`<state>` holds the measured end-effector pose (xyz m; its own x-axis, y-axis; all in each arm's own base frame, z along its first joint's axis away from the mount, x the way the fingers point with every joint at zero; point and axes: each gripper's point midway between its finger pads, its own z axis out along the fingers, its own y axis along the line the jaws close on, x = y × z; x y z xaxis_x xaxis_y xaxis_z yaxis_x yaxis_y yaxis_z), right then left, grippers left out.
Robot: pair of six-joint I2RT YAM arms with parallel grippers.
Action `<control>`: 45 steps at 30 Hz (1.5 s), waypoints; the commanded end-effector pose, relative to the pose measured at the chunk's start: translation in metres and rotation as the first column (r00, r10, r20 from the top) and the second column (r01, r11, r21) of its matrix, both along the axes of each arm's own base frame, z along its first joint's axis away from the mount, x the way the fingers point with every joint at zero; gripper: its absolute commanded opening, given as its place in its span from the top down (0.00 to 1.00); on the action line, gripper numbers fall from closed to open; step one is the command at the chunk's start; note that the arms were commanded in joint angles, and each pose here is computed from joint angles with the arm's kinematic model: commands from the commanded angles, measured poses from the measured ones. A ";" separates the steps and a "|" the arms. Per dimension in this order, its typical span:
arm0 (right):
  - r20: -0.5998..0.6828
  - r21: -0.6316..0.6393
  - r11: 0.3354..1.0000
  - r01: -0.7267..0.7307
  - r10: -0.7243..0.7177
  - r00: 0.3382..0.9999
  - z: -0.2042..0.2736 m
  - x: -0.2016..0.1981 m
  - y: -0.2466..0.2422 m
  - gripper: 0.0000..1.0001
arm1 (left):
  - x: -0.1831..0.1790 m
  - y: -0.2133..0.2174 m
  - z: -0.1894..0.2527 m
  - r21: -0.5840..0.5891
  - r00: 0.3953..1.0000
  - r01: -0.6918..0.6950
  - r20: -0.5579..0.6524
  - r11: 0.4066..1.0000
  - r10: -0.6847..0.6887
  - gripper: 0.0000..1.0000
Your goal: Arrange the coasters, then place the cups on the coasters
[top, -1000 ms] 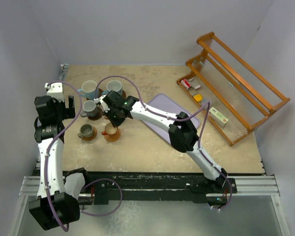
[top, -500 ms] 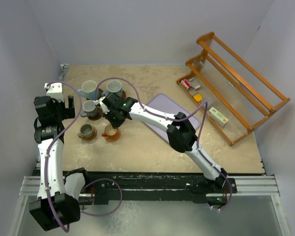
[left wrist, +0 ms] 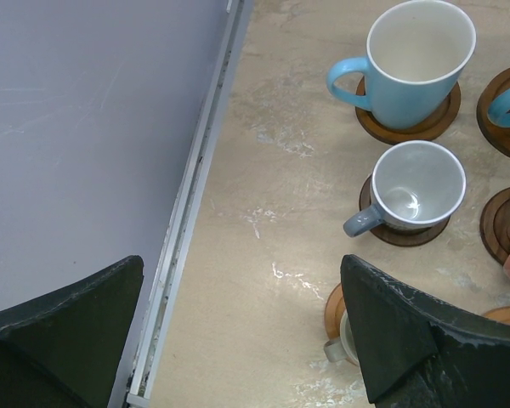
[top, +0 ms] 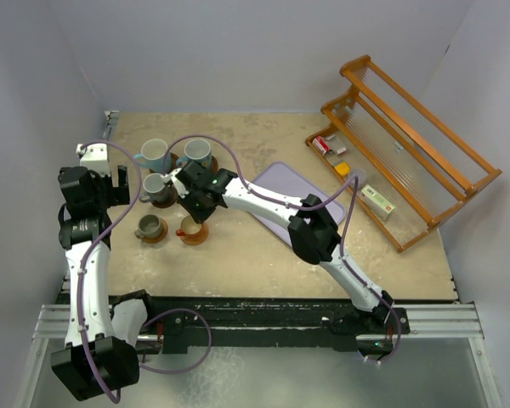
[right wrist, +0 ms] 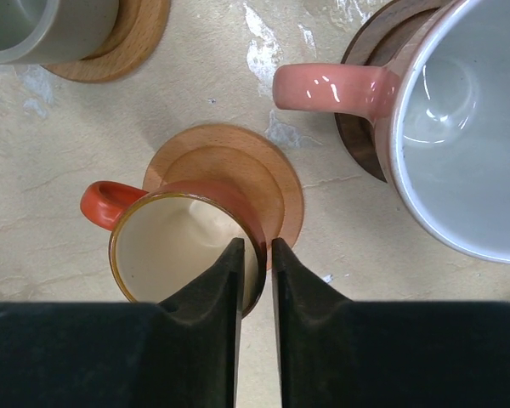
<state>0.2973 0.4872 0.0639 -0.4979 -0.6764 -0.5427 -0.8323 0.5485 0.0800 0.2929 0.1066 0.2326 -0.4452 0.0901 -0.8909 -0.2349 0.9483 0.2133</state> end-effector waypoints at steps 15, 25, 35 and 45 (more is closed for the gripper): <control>0.148 0.145 0.986 -0.081 0.059 0.987 0.115 -0.002 -0.007 0.33 | 0.007 -0.008 0.014 0.011 0.995 0.066 0.068 0.998 -0.067 0.03; 0.304 0.117 0.991 -0.065 0.026 0.952 0.181 0.011 -0.078 0.10 | 0.017 -0.032 0.031 0.014 0.967 0.220 0.129 0.975 -0.220 0.06; 0.419 0.087 0.991 0.102 -0.130 0.898 0.205 0.037 -0.198 0.00 | 0.022 -0.060 0.062 0.057 0.895 0.369 0.246 0.928 -0.371 0.07; 0.558 0.152 0.910 0.385 -0.401 0.727 0.212 0.032 -0.329 0.00 | 0.021 -0.065 0.076 0.020 0.878 0.358 0.333 0.934 -0.344 0.06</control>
